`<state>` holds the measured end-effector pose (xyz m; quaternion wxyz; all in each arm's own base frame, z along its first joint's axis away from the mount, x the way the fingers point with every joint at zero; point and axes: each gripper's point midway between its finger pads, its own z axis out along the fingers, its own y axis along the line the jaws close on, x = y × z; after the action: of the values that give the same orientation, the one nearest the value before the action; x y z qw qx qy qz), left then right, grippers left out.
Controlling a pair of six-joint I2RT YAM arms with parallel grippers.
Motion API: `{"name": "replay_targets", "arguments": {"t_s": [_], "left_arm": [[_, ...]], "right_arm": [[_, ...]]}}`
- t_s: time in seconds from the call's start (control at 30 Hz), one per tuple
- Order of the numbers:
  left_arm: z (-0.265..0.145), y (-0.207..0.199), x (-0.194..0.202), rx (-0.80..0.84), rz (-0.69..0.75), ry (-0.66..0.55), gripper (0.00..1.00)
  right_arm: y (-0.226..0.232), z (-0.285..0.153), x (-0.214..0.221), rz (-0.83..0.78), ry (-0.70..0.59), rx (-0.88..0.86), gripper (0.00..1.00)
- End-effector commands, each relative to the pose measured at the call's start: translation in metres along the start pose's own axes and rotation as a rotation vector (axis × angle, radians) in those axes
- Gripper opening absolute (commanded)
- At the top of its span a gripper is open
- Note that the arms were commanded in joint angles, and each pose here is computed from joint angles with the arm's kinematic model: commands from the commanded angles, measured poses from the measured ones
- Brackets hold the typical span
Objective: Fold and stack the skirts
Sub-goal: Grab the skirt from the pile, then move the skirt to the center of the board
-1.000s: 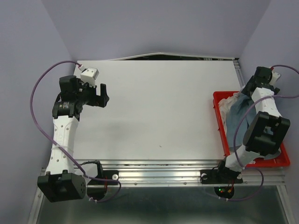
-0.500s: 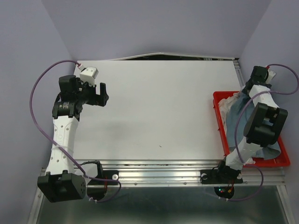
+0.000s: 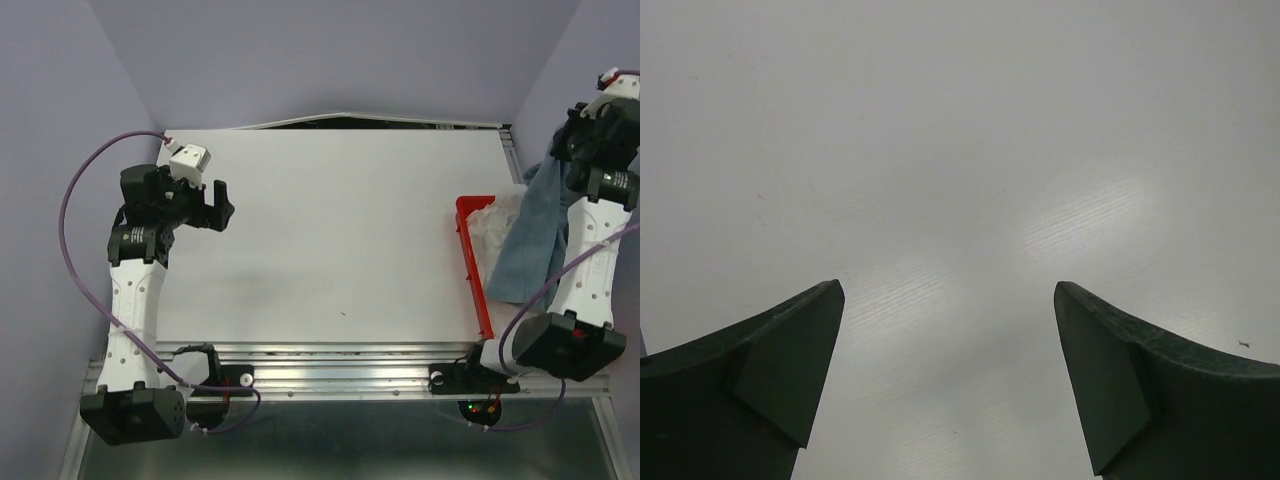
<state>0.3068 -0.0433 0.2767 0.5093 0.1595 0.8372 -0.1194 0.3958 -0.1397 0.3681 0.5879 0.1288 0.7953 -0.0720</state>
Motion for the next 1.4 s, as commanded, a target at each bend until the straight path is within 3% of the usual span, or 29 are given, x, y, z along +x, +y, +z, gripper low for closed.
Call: {"name": "replay_targets", "arguments": {"t_s": [0.0,0.13,0.27,0.3,0.33,0.37,0.43,0.47,0.57,0.6,0.63,0.67,0.7,0.77,0.8,0.93,0.97,1.07,1.13,1.23,1.37], "left_arm": [[-0.006,-0.009,-0.021,0.041,0.018,-0.068,0.98],[-0.002,-0.007,-0.028,0.039,-0.012,-0.083,0.97],[0.001,-0.010,-0.036,0.063,-0.051,-0.095,0.96],[-0.001,-0.012,-0.042,0.069,-0.062,-0.109,0.95],[-0.003,-0.014,-0.048,0.082,-0.060,-0.130,0.95],[-0.004,-0.015,-0.052,0.086,-0.066,-0.143,0.95],[-0.009,-0.019,-0.061,0.101,-0.079,-0.175,0.95],[-0.013,-0.020,-0.068,0.104,-0.070,-0.201,0.95],[-0.020,-0.026,-0.077,0.121,-0.053,-0.240,0.95],[-0.021,-0.026,-0.079,0.125,-0.045,-0.246,0.95],[-0.022,-0.029,-0.078,0.138,-0.025,-0.244,0.95],[-0.023,-0.031,-0.077,0.150,-0.008,-0.241,0.95],[-0.022,-0.034,-0.076,0.171,0.012,-0.233,0.95],[-0.019,-0.034,-0.065,0.187,0.061,-0.195,0.95],[-0.015,-0.033,-0.055,0.196,0.084,-0.166,0.95],[-0.005,-0.037,-0.032,0.242,0.118,-0.113,0.95],[-0.002,-0.039,-0.025,0.261,0.120,-0.094,0.95],[0.010,-0.050,-0.003,0.323,0.162,-0.052,0.95],[0.019,-0.056,0.000,0.336,0.194,-0.052,0.95],[0.033,-0.079,0.007,0.393,0.269,-0.037,0.93],[0.066,-0.121,0.008,0.462,0.370,-0.031,0.89]], "right_arm": [[0.059,-0.069,-0.090,-0.160,-0.254,-0.318,0.01],[0.120,-0.133,-0.126,-0.203,-0.375,-0.678,0.01],[0.166,-0.210,-0.156,-0.047,-0.407,-1.029,0.01],[0.172,-0.225,-0.163,-0.032,-0.418,-1.091,0.01],[0.180,-0.251,-0.177,-0.106,-0.510,-1.169,0.03],[0.184,-0.267,-0.180,-0.009,-0.460,-1.235,0.04],[0.190,-0.300,-0.191,-0.071,-0.549,-1.315,0.04],[0.193,-0.310,-0.187,-0.007,-0.473,-1.374,0.04],[0.196,-0.328,-0.171,-0.121,-0.505,-1.413,0.05],[0.195,-0.327,-0.162,-0.161,-0.508,-1.404,0.06],[0.192,-0.294,-0.136,-0.117,-0.400,-1.391,0.07],[0.188,-0.271,-0.123,-0.289,-0.512,-1.326,0.10],[0.183,-0.244,-0.078,-0.139,-0.300,-1.299,0.11],[0.171,-0.202,-0.023,-0.180,-0.217,-1.180,0.17],[0.167,-0.174,0.043,-0.115,-0.046,-1.145,0.20],[0.167,-0.135,0.172,-0.076,0.291,-1.061,0.28],[0.159,-0.120,0.218,-0.079,0.417,-0.992,0.44],[0.150,-0.104,0.261,-0.062,0.553,-0.897,0.58],[0.143,-0.091,0.267,-0.096,0.549,-0.850,0.57],[0.136,-0.079,0.262,-0.128,0.527,-0.795,0.47],[0.116,-0.065,0.264,-0.213,0.545,-0.689,0.17]]}}
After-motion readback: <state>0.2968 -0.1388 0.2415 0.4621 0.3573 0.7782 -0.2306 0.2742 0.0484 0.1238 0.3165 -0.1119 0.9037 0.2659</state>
